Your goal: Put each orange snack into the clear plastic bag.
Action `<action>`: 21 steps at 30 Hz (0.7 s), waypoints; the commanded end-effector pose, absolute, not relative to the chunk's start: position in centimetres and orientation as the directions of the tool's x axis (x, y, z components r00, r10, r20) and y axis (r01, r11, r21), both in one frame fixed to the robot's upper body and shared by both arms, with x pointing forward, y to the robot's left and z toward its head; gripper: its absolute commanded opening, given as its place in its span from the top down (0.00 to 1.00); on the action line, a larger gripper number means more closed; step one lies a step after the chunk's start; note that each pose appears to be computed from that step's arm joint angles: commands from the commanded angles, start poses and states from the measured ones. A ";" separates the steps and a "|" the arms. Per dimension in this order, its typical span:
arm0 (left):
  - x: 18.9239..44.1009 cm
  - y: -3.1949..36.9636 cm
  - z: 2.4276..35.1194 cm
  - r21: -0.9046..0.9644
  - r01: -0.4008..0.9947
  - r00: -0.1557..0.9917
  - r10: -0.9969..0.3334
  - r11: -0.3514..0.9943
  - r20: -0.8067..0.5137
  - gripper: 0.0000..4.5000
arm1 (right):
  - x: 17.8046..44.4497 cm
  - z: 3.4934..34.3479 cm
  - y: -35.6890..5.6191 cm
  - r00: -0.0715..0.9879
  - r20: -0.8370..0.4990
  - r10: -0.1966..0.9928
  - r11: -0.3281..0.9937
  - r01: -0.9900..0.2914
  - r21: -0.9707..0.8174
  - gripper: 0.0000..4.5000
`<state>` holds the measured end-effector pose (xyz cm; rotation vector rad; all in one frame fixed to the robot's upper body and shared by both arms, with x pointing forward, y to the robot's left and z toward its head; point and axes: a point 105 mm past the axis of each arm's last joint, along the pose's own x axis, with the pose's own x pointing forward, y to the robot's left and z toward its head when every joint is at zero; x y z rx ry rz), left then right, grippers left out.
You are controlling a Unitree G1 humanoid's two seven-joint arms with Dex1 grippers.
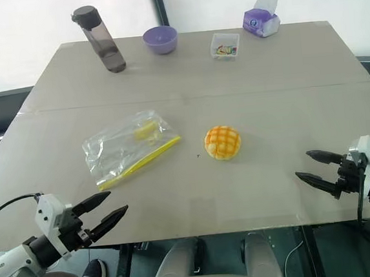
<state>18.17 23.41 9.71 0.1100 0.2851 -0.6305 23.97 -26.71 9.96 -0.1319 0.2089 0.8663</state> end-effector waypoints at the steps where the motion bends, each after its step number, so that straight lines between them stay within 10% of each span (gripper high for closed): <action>1: 18.4 22.9 10.5 0.049 0.607 0.774 -0.576 0.793 -0.262 0.21 | 24.4 11.3 -26.9 0.642 -0.199 0.740 0.643 -0.763 -0.070 0.14; 21: 19.5 22.5 10.4 0.047 0.600 0.782 -0.573 0.799 -0.243 0.21 | 24.7 12.0 -25.4 0.614 -0.177 0.769 0.615 -0.787 -0.054 0.14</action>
